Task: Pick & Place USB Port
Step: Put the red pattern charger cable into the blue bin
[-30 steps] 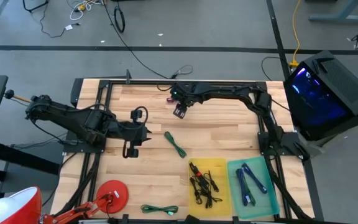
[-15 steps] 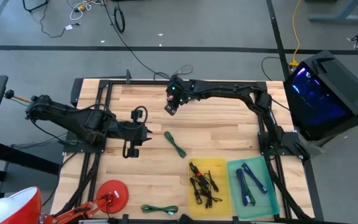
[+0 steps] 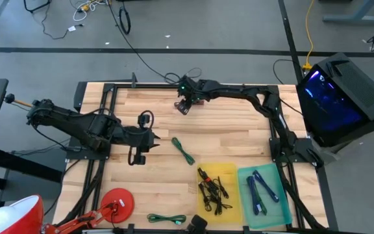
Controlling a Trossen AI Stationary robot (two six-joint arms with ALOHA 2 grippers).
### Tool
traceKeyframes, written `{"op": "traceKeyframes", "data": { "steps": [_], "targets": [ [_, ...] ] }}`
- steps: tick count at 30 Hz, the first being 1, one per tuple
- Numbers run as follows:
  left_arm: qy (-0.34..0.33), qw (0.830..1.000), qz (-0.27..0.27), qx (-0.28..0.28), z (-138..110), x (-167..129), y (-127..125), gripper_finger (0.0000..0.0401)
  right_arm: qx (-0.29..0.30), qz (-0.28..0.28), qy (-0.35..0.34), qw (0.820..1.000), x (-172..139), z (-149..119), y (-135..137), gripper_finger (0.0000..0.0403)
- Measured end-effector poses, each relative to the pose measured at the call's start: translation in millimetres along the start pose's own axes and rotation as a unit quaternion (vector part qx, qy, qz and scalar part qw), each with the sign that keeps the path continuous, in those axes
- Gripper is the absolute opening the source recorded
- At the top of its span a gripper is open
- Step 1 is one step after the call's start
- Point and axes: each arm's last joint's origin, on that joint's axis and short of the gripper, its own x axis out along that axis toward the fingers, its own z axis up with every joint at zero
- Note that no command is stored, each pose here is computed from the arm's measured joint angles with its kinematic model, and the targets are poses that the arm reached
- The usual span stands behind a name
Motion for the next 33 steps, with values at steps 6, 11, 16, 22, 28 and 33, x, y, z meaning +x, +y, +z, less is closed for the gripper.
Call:
{"op": "traceKeyframes", "data": {
  "steps": [6, 11, 16, 22, 28, 33],
  "targets": [
    [0.007, 1.000, 0.000, 0.007, -4.9, 4.9, -1.8, 0.0115, -0.046, 0.038, -0.035, 0.998, -17.9, 9.4, 40.3, 0.0190],
    [0.030, 0.999, 0.001, 0.011, -17.1, 15.1, -4.7, 0.0115, -0.121, 0.043, -0.023, 0.991, -29.0, -3.4, 90.3, 0.0190],
    [0.035, 0.999, 0.002, -0.002, -20.5, 17.7, -5.5, 0.0115, -0.192, -0.009, 0.062, 0.979, -36.0, -36.3, 127.1, 0.0190],
    [-0.003, 1.000, 0.001, -0.016, -12.8, 18.0, -5.5, 0.0115, -0.172, -0.118, 0.102, 0.973, -11.7, -43.3, 104.6, 0.0190],
    [-0.014, 1.000, -0.017, -0.020, -10.6, 17.8, -6.6, 0.0115, -0.138, -0.099, 0.099, 0.980, 24.6, -33.4, 80.3, 0.0190],
    [-0.015, 1.000, -0.019, -0.016, -10.4, 17.7, -6.7, 0.0115, -0.113, -0.058, 0.068, 0.990, 21.5, -3.7, 62.4, 0.0178]
  ]
}}
